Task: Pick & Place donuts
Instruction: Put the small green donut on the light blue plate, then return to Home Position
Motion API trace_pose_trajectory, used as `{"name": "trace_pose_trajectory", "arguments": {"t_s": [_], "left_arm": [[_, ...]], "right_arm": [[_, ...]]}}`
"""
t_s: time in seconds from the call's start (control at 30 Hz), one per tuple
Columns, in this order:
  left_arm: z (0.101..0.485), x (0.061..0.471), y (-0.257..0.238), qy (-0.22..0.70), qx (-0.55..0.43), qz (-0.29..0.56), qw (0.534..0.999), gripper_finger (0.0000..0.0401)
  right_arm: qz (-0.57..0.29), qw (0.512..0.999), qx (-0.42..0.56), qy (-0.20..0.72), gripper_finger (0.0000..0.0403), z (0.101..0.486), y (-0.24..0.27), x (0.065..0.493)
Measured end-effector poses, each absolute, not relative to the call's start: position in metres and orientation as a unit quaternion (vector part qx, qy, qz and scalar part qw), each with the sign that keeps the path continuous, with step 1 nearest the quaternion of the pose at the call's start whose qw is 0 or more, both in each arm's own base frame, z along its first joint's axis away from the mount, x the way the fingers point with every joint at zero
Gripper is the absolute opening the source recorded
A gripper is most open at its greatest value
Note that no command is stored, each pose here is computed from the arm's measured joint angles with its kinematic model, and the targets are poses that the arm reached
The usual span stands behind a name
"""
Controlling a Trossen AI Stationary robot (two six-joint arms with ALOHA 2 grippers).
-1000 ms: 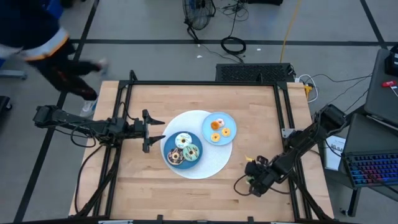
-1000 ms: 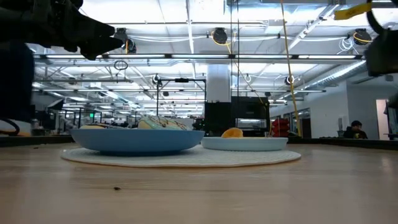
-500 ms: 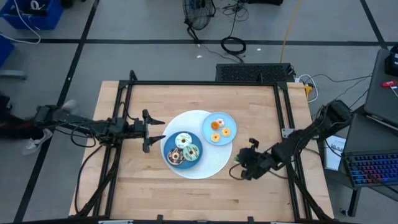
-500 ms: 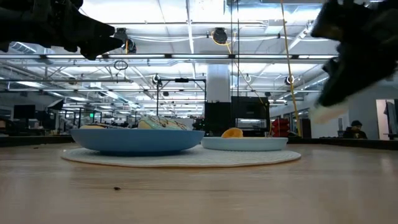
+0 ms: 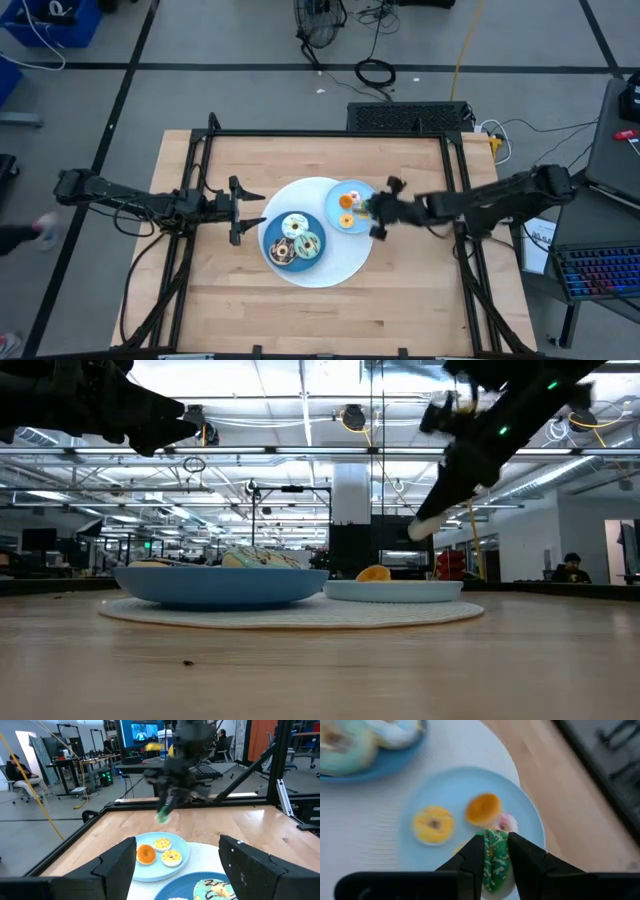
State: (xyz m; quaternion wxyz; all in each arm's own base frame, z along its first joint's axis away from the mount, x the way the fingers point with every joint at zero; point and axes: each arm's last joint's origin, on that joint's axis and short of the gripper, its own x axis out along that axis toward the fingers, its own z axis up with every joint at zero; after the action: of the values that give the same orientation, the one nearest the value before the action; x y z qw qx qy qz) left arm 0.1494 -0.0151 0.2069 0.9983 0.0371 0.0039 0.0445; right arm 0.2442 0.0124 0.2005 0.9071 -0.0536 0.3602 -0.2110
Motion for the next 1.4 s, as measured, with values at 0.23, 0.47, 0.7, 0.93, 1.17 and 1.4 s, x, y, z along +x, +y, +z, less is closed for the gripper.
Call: {"name": "trace_pose_trajectory", "arguments": {"t_s": [0.23,0.47,0.7,0.93,1.17,1.4], "left_arm": [[0.207,0.149,-0.015,0.004,0.037,0.045,0.998,0.0274],[0.207,0.149,-0.015,0.004,0.037,0.044,0.998,0.0279],[0.207,0.149,-0.015,0.004,0.037,0.044,0.998,0.0282],[0.207,0.149,-0.015,0.004,0.037,0.045,0.998,0.0285],[0.207,0.149,-0.015,0.004,0.037,0.045,0.998,0.0275],[0.207,0.149,-0.015,0.004,0.037,0.045,0.998,0.0279]], "right_arm": [[-0.192,0.901,0.018,0.388,0.0075,0.183,-0.045,0.252],[-0.175,0.899,0.051,0.398,0.0105,0.166,-0.062,0.248],[-0.177,0.897,0.055,0.401,0.0209,0.156,-0.060,0.242],[-0.177,0.912,0.052,0.367,0.0291,0.162,-0.061,0.246],[-0.120,0.943,0.111,0.291,0.0291,0.170,-0.057,0.259],[-0.100,0.928,0.179,0.312,0.0277,0.144,-0.064,0.269]]}}
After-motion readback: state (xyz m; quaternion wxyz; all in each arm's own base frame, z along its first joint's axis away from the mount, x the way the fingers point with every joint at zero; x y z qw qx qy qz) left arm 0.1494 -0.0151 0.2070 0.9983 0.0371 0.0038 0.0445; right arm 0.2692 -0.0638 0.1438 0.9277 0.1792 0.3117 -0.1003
